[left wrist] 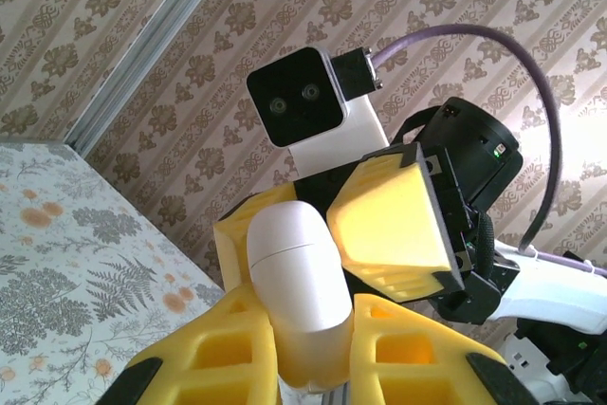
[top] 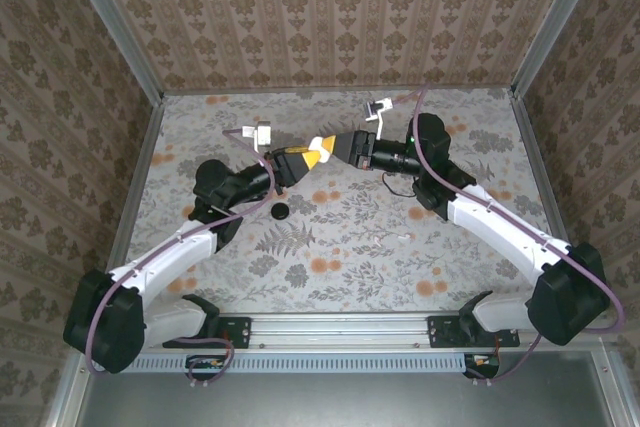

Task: Insert the wireless bluetooth earbuds into the charging case

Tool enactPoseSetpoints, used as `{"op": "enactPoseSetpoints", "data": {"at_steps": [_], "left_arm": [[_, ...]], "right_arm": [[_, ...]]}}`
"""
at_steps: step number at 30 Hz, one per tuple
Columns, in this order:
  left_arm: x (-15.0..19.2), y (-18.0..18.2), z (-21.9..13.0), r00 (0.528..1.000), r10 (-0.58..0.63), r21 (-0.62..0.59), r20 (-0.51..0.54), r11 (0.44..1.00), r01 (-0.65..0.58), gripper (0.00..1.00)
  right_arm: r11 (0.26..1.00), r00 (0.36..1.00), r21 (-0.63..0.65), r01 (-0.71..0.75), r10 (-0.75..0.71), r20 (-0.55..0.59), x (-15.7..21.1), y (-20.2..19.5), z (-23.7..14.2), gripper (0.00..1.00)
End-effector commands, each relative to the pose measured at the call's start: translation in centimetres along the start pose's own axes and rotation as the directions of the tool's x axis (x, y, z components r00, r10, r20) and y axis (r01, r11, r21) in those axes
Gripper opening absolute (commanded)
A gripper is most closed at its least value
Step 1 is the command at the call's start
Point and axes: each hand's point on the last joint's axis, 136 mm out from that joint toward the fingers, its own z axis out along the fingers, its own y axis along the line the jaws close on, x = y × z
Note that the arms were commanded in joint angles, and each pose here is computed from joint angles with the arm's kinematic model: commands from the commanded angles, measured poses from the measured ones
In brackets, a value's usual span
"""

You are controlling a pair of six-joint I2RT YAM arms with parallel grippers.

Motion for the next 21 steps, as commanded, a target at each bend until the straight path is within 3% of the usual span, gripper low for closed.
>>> {"op": "enactPoseSetpoints", "data": {"at_steps": [1, 4, 10, 21], "left_arm": [[-0.9, -2.2, 0.4, 1.0, 0.03, 0.073, -0.001, 0.997, -0.03, 0.0], [-0.7, -2.1, 0.4, 1.0, 0.024, 0.07, -0.016, 0.997, -0.023, 0.0], [-0.6, -1.9, 0.4, 0.999, 0.019, 0.055, -0.036, 0.998, -0.017, 0.12], [-0.9, -1.3, 0.1, 0.998, 0.016, 0.016, -0.053, 1.0, -0.015, 0.44]], "right_arm": [[0.995, 0.998, -0.083, 0.055, -0.055, 0.004, -0.8, 2.5, 0.2, 0.28], [0.993, 0.997, -0.091, 0.071, -0.071, -0.006, -0.6, 2.6, 0.3, 0.21], [0.988, 0.991, -0.085, 0.13, -0.133, -0.022, 0.1, 2.6, -0.2, 0.15], [0.978, 0.978, -0.038, 0.205, -0.206, -0.022, 0.2, 2.8, -1.0, 0.11]]}}
